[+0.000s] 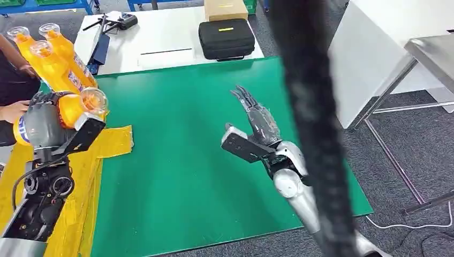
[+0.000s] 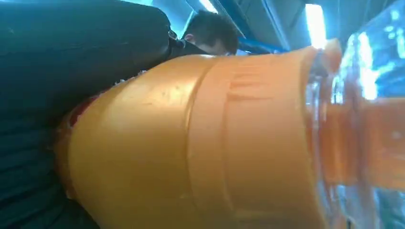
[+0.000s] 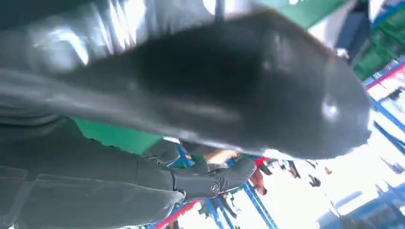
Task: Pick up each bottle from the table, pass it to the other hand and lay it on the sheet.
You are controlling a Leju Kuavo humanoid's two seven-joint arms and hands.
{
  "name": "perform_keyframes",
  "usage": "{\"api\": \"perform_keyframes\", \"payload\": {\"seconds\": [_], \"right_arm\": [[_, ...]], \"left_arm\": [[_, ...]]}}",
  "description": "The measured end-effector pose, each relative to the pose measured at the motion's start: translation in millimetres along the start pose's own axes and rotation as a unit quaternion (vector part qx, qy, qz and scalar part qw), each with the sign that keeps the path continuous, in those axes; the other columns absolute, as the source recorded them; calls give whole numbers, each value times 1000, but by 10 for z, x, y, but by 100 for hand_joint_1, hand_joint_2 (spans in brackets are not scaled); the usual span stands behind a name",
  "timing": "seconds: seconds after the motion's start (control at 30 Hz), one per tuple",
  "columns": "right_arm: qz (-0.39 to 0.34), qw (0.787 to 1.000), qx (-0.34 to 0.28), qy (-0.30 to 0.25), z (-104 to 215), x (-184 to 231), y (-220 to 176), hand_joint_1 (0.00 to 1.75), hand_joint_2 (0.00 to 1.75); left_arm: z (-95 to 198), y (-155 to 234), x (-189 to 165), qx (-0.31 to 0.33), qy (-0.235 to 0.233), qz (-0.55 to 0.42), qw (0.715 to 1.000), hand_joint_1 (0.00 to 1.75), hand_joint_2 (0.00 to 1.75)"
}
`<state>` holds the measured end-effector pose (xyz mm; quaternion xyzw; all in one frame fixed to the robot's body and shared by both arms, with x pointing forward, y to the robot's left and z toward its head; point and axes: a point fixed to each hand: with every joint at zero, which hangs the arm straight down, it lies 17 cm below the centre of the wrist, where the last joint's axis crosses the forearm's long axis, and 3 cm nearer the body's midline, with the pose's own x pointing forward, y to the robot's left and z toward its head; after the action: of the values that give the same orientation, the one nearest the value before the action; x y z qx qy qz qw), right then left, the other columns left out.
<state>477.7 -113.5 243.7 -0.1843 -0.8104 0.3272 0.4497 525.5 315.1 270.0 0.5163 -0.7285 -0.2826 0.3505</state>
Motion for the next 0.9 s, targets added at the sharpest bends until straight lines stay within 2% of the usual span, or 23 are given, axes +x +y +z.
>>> {"api": "perform_keyframes", "payload": {"seconds": [0.07,0.17,0.3,0.33,0.43,0.47,0.5,0.57,0.6,0.9], "right_arm": [[-17,1000,-19,-11,-22,55,-149,0,0],[-34,998,-45,-25,-42,106,-377,0,0],[-49,996,-62,-34,-25,107,-536,0,0],[-50,996,-65,-34,-12,102,-553,0,0],[-49,996,-69,-30,32,52,-586,0,0],[-50,996,-69,-30,40,49,-588,0,0],[-50,996,-69,-30,47,49,-589,0,0],[-49,996,-70,-30,59,52,-592,0,0],[-48,996,-71,-29,64,45,-600,0,0],[-46,996,-73,-27,77,41,-615,0,0]], "left_arm": [[120,-322,-91,-67,-11,-67,995,175,175],[492,-917,-196,-178,-34,-129,975,175,175],[1234,-1710,-372,-365,-44,-149,918,175,175],[1409,-1833,-395,-399,-47,-149,904,175,175],[1509,-1990,-395,-447,-62,-155,879,175,175],[1522,-2026,-392,-459,-67,-160,871,16,175],[1527,-2056,-397,-471,-72,-166,864,0,175],[1562,-2106,-408,-489,-74,-171,852,0,175],[1564,-2121,-402,-494,-77,-172,849,0,0],[1589,-2160,-406,-507,-76,-168,842,0,0]]}}
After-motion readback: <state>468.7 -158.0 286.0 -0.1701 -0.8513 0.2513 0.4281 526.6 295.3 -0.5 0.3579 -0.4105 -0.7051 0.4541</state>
